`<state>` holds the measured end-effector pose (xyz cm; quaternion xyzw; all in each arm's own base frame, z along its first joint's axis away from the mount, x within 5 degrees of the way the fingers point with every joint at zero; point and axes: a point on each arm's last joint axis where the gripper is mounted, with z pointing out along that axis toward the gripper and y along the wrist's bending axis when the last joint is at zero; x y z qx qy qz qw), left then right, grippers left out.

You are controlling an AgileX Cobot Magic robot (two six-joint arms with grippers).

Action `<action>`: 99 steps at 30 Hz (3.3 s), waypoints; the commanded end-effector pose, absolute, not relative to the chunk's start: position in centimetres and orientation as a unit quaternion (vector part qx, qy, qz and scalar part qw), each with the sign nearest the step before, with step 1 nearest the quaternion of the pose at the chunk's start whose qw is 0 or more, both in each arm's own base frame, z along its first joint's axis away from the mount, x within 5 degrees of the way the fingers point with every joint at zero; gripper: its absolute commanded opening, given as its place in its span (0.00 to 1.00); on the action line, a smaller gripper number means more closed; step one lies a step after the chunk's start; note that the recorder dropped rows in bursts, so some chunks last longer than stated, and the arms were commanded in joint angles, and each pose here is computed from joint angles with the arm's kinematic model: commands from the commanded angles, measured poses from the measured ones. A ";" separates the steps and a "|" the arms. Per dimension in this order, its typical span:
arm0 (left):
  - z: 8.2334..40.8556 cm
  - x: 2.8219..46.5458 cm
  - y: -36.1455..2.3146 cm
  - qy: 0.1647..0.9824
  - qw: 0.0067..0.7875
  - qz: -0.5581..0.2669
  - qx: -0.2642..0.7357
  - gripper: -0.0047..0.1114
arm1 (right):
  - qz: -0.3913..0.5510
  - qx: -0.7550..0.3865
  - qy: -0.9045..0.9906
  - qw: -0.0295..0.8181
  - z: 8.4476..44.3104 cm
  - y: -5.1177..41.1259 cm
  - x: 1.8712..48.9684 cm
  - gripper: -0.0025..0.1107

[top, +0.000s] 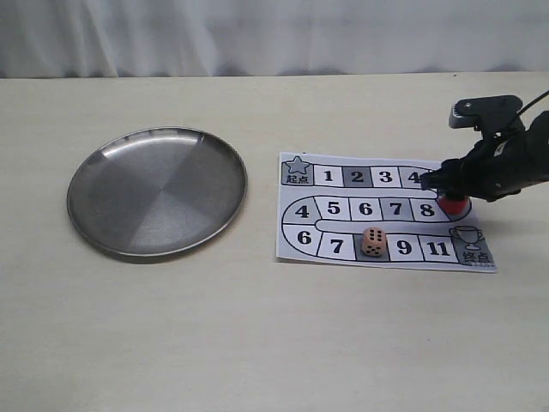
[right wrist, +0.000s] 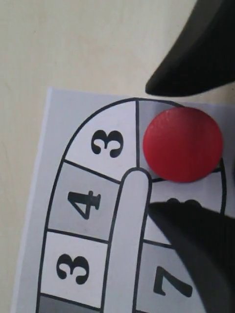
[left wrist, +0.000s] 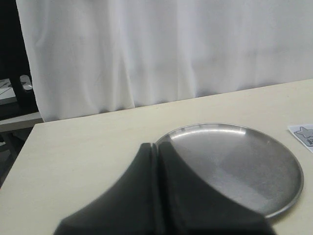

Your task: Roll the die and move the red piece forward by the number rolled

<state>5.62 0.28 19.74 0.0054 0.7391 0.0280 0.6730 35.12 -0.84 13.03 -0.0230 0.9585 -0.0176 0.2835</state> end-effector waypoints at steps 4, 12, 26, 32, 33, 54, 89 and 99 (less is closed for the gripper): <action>19.8 5.6 0.2 0.736 0.676 0.024 0.008 0.04 | -0.021 -0.013 0.911 0.411 22.1 -1.0 34.6 0.60; 19.8 5.6 0.2 0.736 0.676 0.024 0.008 0.04 | -0.028 -0.015 0.801 0.598 34.3 -0.7 26.9 0.06; 19.8 5.6 0.2 0.736 0.676 0.024 0.008 0.04 | 0.010 0.021 0.747 0.665 31.3 -0.2 10.7 0.06; 19.8 5.6 0.2 0.736 0.676 0.024 0.008 0.04 | 0.003 0.016 0.749 0.662 25.1 -0.1 8.4 0.06; 19.8 5.6 0.2 0.736 0.676 0.024 0.008 0.04 | 0.003 0.017 0.745 0.666 24.3 -0.1 8.2 0.06; 19.8 5.6 0.2 0.736 0.676 0.024 0.008 0.04 | 0.002 0.017 0.747 0.665 20.0 -0.1 7.1 0.06; 19.8 5.6 0.2 0.736 0.676 0.024 0.008 0.04 | 0.010 0.026 0.749 0.662 19.9 -0.1 7.1 0.06; 19.8 5.6 0.2 0.736 0.676 0.024 0.008 0.04 | 0.010 0.026 0.749 0.662 19.9 -0.1 7.1 0.06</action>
